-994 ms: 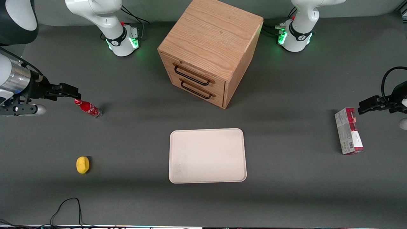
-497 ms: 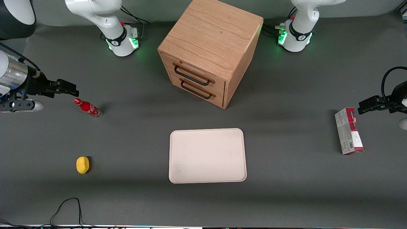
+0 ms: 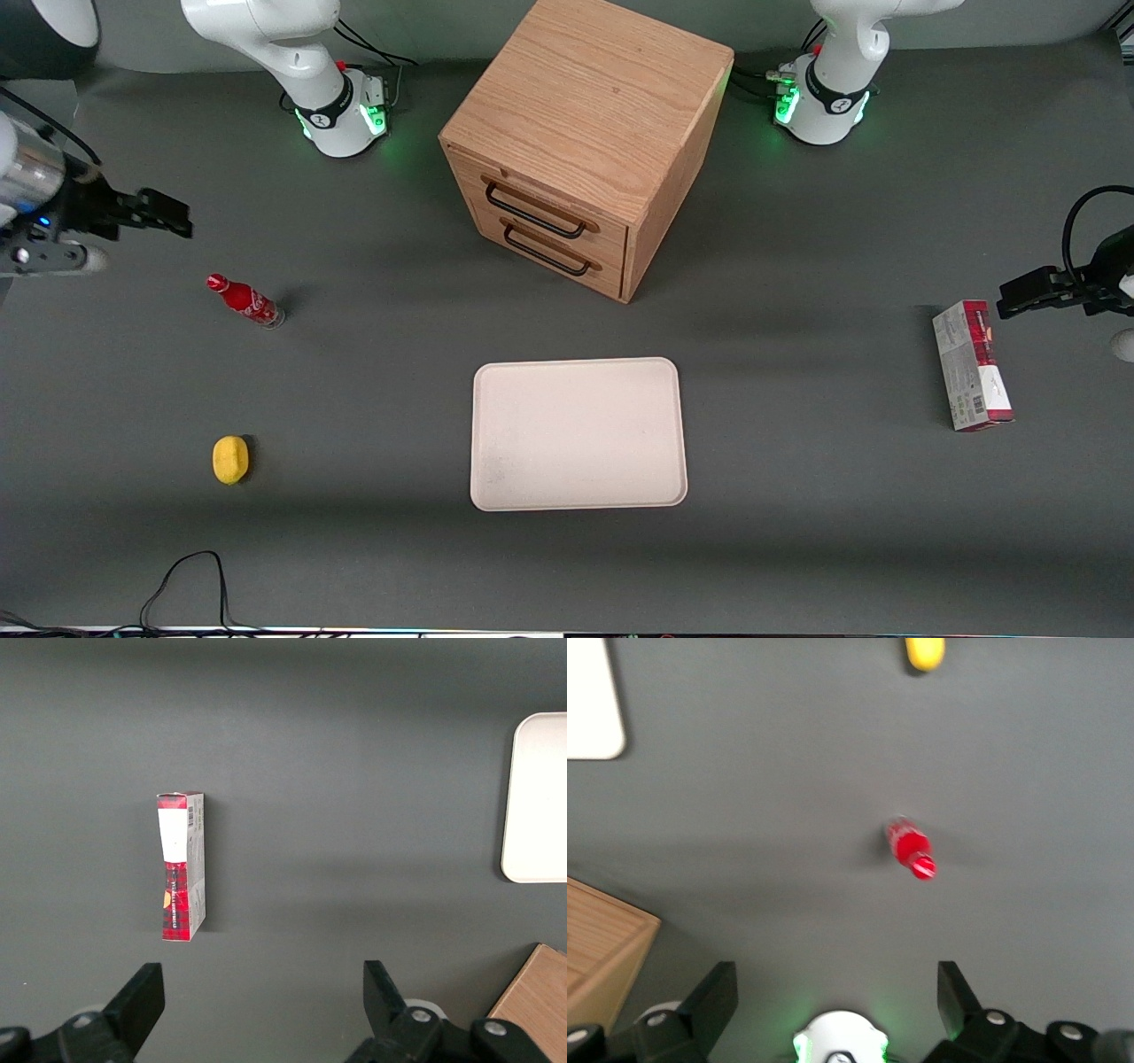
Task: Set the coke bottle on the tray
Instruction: 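Lower the open right gripper around the bottle's middle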
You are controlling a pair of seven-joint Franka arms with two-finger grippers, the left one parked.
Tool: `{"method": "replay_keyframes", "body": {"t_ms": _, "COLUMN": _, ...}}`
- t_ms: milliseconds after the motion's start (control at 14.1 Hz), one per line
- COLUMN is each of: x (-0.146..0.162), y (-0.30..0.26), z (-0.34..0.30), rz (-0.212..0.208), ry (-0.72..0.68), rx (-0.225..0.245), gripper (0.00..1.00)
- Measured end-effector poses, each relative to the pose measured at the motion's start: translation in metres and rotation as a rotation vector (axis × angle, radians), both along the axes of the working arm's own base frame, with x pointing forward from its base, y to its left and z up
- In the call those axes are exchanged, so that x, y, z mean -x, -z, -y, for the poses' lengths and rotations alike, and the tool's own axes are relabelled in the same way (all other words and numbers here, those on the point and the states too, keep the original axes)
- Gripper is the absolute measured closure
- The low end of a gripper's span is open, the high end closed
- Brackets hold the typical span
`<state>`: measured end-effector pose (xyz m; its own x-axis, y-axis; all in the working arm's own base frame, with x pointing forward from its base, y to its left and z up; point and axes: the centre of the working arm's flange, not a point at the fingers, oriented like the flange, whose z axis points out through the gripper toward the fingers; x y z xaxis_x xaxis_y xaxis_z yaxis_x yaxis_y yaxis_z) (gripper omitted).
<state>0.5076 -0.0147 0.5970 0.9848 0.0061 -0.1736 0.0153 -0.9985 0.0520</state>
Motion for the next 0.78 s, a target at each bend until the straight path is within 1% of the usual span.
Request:
{"method": "replay_keyframes", "body": {"t_ms": 213, "x": 0.038, "y": -0.019, "z": 0.044, "rz": 0.030, "ry": -0.007, "rx": -0.037, "gripper": 0.00}}
{"method": "replay_keyframes", "body": {"t_ms": 355, "x": 0.058, "y": -0.024, "z": 0.051, "rz": 0.044, "ry": -0.010, "rx": -0.050, "gripper": 0.00}}
{"method": "replay_keyframes", "body": {"t_ms": 568, "x": 0.063, "y": -0.012, "z": 0.055, "rz": 0.041, "ry": -0.017, "rx": -0.059, "gripper": 0.00}}
{"method": "replay_keyframes", "body": {"t_ms": 781, "x": 0.057, "y": 0.031, "z": 0.061, "rz": 0.062, "ry": -0.017, "rx": -0.063, "gripper": 0.00}}
